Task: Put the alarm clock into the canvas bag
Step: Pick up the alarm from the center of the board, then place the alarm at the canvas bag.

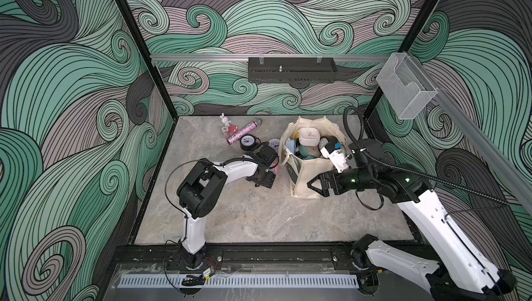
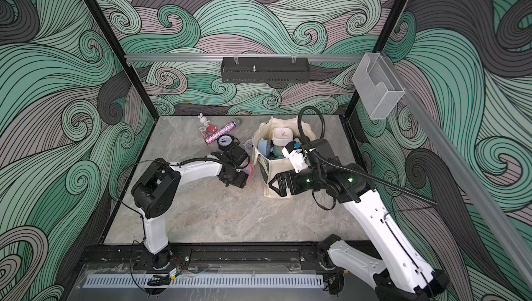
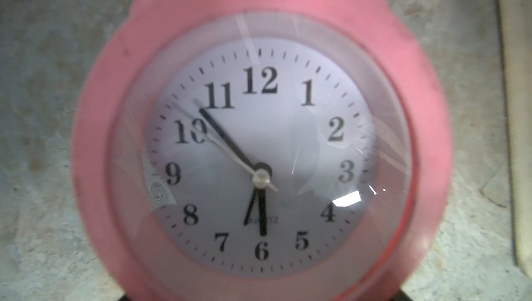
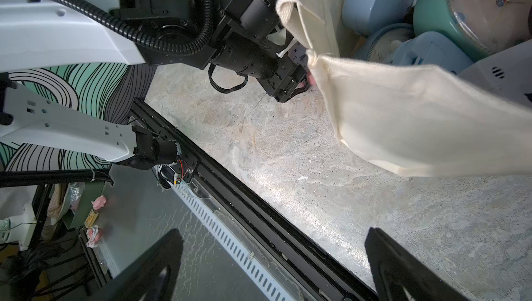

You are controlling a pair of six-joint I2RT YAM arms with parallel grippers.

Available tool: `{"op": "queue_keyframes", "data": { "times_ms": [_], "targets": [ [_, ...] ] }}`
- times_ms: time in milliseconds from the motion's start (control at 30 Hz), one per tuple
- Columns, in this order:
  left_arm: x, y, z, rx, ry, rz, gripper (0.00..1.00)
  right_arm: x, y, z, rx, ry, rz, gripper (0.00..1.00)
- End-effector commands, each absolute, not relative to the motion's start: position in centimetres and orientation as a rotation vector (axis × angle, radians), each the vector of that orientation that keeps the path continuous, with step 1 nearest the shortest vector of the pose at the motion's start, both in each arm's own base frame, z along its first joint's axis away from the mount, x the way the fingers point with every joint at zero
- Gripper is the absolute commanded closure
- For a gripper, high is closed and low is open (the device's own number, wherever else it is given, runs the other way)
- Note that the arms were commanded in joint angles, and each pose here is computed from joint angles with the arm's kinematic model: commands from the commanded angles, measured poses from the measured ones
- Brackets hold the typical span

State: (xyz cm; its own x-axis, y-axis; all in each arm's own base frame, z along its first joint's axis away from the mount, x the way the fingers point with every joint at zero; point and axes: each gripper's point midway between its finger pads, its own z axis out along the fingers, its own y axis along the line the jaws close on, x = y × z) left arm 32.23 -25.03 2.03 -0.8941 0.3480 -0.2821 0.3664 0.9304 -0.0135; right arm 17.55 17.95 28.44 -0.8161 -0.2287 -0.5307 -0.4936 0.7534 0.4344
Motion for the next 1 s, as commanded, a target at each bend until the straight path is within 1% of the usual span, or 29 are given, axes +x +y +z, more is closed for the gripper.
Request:
{"op": "queue_keyframes", "data": {
  "times_ms": [0,267,333,533,767,867,967],
  "targets": [
    [32.2,-24.9,3.7,0.497,2.752,-0.111,0.25,18.1,17.8,28.7,-0.544,2.483,0.762,0.00],
    [30.7,-21.9,9.0,0.312,2.569,-0.178,0.28,19.8,17.7,30.6,-0.490,2.427,0.712,0.00],
    [30.5,-20.9,11.0,0.271,2.505,-0.188,0.28,20.4,17.8,31.2,-0.468,2.411,0.709,0.00],
    [30.7,-18.9,19.4,0.204,2.227,-0.240,0.29,22.3,18.8,32.8,-0.425,2.387,0.728,0.00],
    [30.6,-21.0,28.6,0.247,1.902,-0.482,0.30,24.5,22.1,35.8,-0.408,2.324,0.893,0.00],
    [30.5,-22.2,31.0,0.251,1.806,-0.586,0.30,25.5,23.8,37.0,-0.408,2.299,0.984,0.00],
    [30.4,-23.5,32.2,0.250,1.763,-0.682,0.31,26.5,25.4,37.8,-0.416,2.277,1.049,0.00]
  ]
}}
